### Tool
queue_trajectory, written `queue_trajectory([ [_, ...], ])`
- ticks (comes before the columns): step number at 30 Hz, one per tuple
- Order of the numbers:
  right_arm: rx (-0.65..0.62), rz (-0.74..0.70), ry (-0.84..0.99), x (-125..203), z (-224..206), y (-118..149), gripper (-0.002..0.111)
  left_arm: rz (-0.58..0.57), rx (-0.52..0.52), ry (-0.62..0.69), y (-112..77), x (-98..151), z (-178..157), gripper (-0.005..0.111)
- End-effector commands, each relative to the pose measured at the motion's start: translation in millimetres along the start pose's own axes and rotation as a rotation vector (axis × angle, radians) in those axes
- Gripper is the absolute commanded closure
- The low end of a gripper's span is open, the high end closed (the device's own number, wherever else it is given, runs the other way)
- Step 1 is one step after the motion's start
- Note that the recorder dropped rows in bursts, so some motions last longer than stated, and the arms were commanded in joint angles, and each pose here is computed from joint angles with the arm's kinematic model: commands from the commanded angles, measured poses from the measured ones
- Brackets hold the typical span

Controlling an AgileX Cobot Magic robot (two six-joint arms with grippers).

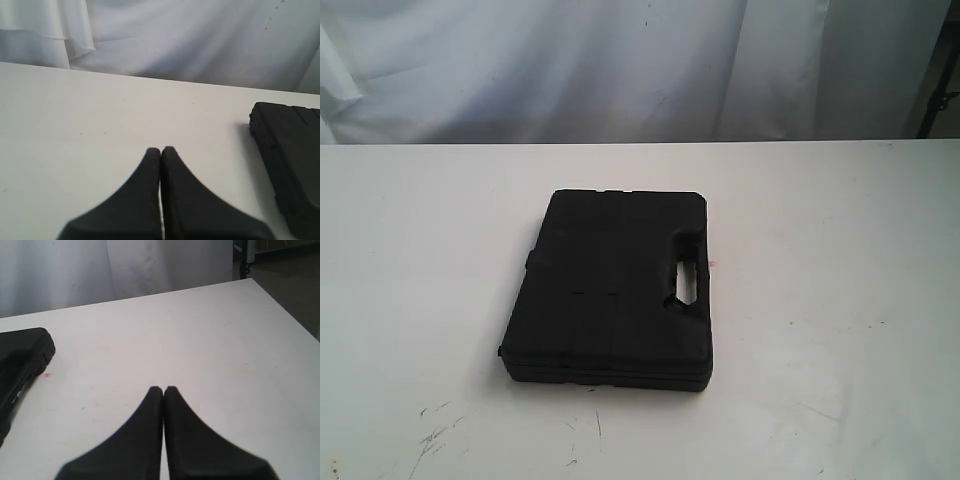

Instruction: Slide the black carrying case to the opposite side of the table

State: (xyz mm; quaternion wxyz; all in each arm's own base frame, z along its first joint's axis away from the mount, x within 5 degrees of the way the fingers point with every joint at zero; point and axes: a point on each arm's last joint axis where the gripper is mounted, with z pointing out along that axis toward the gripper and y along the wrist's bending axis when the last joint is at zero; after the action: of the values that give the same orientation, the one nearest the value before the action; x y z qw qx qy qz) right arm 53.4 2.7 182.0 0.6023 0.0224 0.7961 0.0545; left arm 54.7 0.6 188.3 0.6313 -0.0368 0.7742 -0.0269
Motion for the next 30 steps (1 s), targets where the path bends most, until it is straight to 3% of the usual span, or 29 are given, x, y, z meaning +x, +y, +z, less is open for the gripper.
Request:
queue_trajectory([
  [1, 0.000, 0.008, -0.008, 0, 0, 0, 0.108, 0.005, 0.005, -0.005, -0.2, 1, 0, 0.107],
  [20, 0.000, 0.007, -0.012, 0, 0, 0, 0.108, 0.005, 0.005, -0.005, -0.2, 1, 0, 0.107],
  [27, -0.044, 0.007, -0.269, -23, -3, 4, 0.108, 0.002, 0.005, -0.005, -0.2, 1, 0, 0.107],
  [30, -0.047, 0.006, -0.290, -25, -4, 4, 0.108, 0.002, 0.005, -0.005, -0.2, 1, 0, 0.107],
])
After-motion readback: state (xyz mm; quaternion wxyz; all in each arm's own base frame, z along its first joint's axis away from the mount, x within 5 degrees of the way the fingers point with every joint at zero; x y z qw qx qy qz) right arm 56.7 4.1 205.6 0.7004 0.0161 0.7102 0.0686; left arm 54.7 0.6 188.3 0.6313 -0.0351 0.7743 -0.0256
